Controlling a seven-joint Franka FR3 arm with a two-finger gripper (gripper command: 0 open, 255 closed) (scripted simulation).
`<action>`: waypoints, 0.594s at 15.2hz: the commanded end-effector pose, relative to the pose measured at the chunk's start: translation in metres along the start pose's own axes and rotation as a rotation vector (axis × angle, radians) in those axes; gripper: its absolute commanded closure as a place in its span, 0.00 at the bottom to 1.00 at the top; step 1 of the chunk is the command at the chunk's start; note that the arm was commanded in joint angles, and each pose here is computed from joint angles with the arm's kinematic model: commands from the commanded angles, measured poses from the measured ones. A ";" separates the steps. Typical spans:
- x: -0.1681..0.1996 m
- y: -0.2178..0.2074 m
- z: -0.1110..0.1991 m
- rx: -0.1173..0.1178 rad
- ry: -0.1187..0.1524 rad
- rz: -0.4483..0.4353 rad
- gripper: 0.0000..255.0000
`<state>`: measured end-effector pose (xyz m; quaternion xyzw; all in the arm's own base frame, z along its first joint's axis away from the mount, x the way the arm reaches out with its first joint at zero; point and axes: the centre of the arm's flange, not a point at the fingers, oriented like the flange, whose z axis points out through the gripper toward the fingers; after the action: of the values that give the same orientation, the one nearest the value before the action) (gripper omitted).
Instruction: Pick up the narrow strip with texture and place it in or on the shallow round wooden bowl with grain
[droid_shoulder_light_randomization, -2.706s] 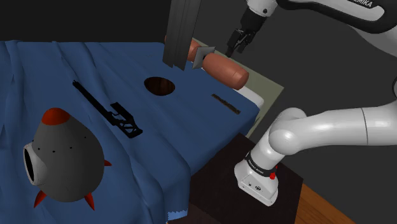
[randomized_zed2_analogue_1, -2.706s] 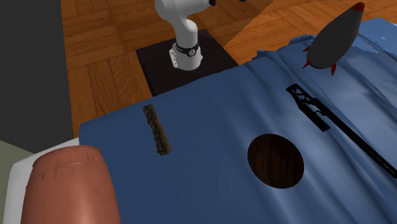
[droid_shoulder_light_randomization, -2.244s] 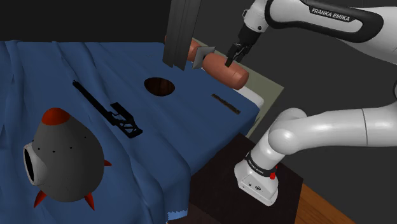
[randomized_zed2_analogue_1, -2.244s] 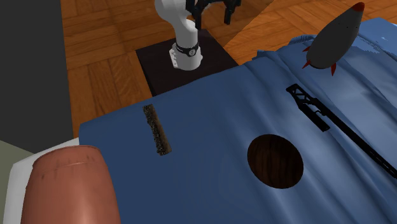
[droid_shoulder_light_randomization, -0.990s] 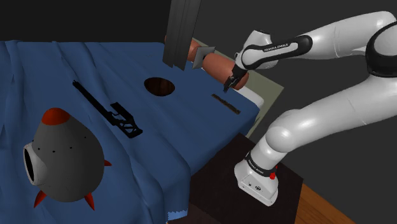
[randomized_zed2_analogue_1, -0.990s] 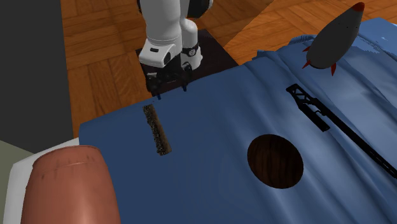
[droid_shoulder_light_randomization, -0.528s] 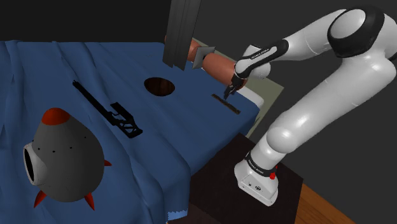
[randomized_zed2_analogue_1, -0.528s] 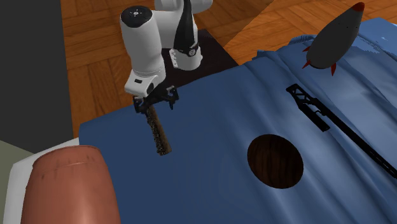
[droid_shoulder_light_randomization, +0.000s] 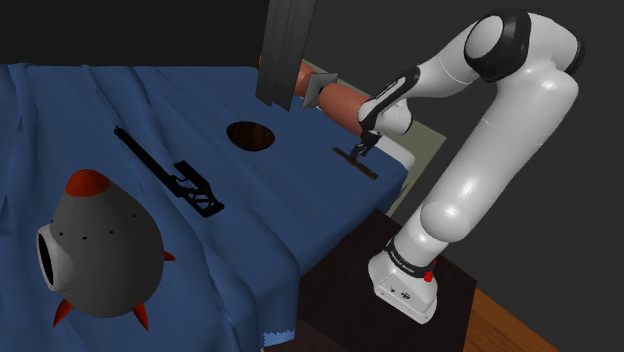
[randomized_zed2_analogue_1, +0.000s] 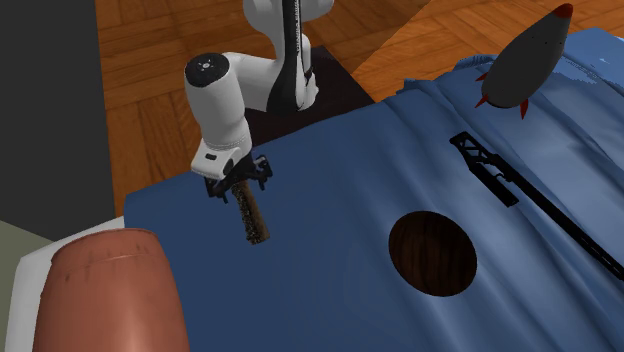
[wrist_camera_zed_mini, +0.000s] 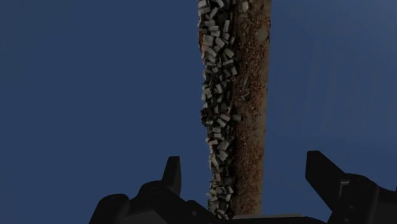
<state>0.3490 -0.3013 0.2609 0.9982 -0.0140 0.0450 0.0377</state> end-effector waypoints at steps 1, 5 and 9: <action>-0.001 0.002 0.012 -0.001 0.000 0.001 0.00; -0.001 0.002 0.020 -0.001 0.000 0.001 0.00; -0.001 0.002 0.020 -0.001 0.000 0.001 0.00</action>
<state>0.3498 -0.3045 0.2413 0.9982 -0.0144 0.0451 0.0380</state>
